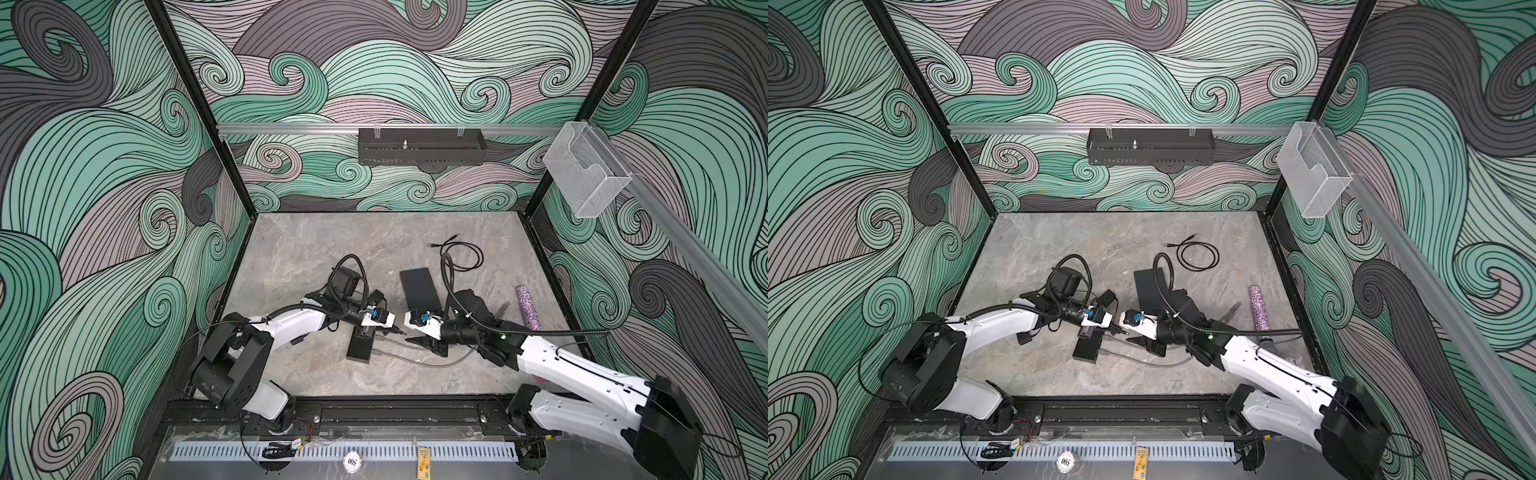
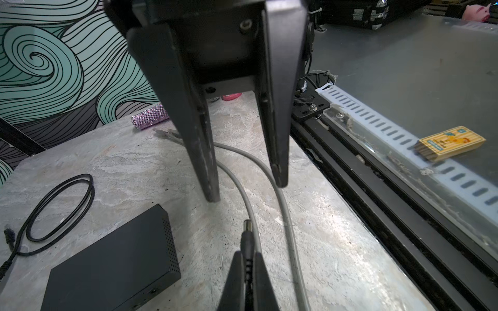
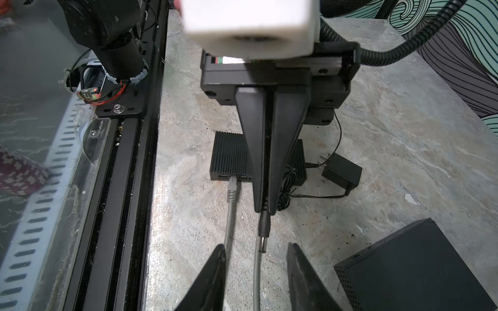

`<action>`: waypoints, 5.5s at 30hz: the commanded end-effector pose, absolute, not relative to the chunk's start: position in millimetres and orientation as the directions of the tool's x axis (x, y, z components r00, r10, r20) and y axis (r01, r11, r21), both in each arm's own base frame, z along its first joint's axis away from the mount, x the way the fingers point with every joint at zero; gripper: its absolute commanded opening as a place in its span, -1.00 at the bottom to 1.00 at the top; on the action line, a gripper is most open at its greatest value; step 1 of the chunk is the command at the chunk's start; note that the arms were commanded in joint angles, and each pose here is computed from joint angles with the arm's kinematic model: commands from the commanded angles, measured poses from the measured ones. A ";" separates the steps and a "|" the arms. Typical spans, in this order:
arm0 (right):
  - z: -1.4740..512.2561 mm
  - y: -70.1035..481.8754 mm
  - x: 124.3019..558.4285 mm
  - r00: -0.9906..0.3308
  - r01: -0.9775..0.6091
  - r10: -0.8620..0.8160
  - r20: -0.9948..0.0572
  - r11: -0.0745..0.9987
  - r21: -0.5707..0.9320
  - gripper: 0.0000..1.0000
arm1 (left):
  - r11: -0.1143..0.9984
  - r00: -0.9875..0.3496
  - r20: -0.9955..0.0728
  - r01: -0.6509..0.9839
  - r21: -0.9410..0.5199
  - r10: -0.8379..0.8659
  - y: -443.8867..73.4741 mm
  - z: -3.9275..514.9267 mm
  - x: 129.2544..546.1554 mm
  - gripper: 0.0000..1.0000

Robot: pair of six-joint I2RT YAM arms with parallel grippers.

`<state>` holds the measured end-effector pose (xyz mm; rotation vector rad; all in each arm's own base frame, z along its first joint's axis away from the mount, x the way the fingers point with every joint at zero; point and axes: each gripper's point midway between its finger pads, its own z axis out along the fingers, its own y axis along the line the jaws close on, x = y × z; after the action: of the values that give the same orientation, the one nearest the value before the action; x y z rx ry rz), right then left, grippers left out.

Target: Insert the plug into the switch port

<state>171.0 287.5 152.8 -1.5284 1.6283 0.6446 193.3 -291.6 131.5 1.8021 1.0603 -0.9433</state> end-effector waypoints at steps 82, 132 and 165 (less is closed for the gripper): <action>180.4 294.5 143.3 -0.227 -0.953 -0.548 -0.805 -0.046 0.300 -1.00 | -0.249 0.291 -0.336 0.955 0.162 0.896 -257.4 194.9 175.1 -0.02; 184.8 311.9 163.7 -0.402 -0.875 -0.542 -0.737 -0.008 0.484 -1.00 | -0.326 0.404 -0.260 0.898 0.295 0.877 -283.0 189.1 174.1 -0.93; 179.6 132.2 297.0 -0.719 -0.223 0.134 -0.682 0.884 0.410 0.98 | 0.469 -0.182 -0.471 0.636 0.613 0.863 -197.8 265.4 437.7 -1.00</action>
<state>294.1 138.8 177.3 -0.1051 2.3174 0.6459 389.3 -217.4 239.6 1.3963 1.9315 0.2010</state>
